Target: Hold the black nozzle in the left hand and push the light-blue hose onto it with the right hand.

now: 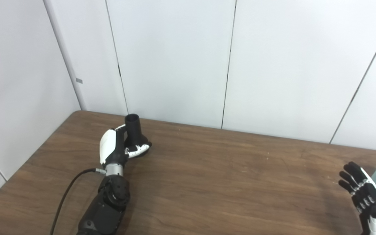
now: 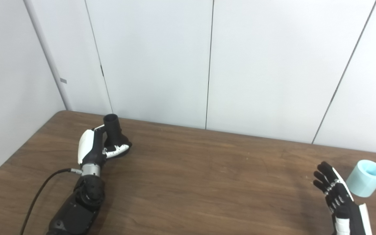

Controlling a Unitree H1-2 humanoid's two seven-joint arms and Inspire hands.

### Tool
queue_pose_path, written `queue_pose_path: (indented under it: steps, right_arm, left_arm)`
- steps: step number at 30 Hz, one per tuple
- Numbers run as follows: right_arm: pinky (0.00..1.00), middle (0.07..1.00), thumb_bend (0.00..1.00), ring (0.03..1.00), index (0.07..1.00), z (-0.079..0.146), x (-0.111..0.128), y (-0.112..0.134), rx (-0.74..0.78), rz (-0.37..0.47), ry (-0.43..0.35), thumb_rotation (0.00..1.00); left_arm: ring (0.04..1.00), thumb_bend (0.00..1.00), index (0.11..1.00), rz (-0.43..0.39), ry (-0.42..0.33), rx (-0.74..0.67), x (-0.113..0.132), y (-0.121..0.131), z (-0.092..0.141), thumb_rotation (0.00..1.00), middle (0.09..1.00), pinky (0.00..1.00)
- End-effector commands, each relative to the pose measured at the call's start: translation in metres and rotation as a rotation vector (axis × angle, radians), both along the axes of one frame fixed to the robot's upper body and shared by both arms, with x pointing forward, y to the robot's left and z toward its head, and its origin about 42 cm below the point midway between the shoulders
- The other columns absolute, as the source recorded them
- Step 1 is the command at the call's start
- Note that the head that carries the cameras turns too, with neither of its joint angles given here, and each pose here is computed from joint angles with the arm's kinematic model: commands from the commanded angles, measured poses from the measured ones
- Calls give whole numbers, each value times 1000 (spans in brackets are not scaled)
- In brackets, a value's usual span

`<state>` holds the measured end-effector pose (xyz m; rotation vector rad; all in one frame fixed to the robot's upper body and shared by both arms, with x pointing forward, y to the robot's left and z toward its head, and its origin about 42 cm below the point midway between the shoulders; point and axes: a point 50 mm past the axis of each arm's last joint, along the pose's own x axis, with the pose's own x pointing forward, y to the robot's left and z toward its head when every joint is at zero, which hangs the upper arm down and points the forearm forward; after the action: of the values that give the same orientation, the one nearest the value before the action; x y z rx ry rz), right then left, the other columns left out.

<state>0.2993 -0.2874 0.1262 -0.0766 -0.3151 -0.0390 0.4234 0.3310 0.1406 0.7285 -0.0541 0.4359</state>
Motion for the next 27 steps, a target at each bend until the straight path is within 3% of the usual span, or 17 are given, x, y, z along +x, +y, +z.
queue_pose_path:
  steps: [1,15,19,23,27]
  right_arm:
    - [844,898,711,879,885,-39,-26,5,55,-23,135,1000]
    - [846,898,709,880,886,-34,-26,9,54,-20,132,1000]
    - [846,898,709,880,886,-34,-26,9,54,-20,133,1000]
    - [848,899,709,880,887,-30,-27,13,49,-18,127,1000]
    - [859,900,708,881,889,-32,-26,11,51,-21,129,1000]
  left_arm:
    - [838,508,489,-30,3,12,1,-7,4,67,779,1000]
    - [845,508,489,-139,9,-12,-7,-49,3,67,779,1000]
    - [845,508,489,-144,12,-12,-7,-51,4,68,778,1000]
    - [847,509,489,-240,10,-24,-12,-80,7,68,778,1000]
    - [849,509,489,-295,15,-24,-15,-95,8,69,776,1000]
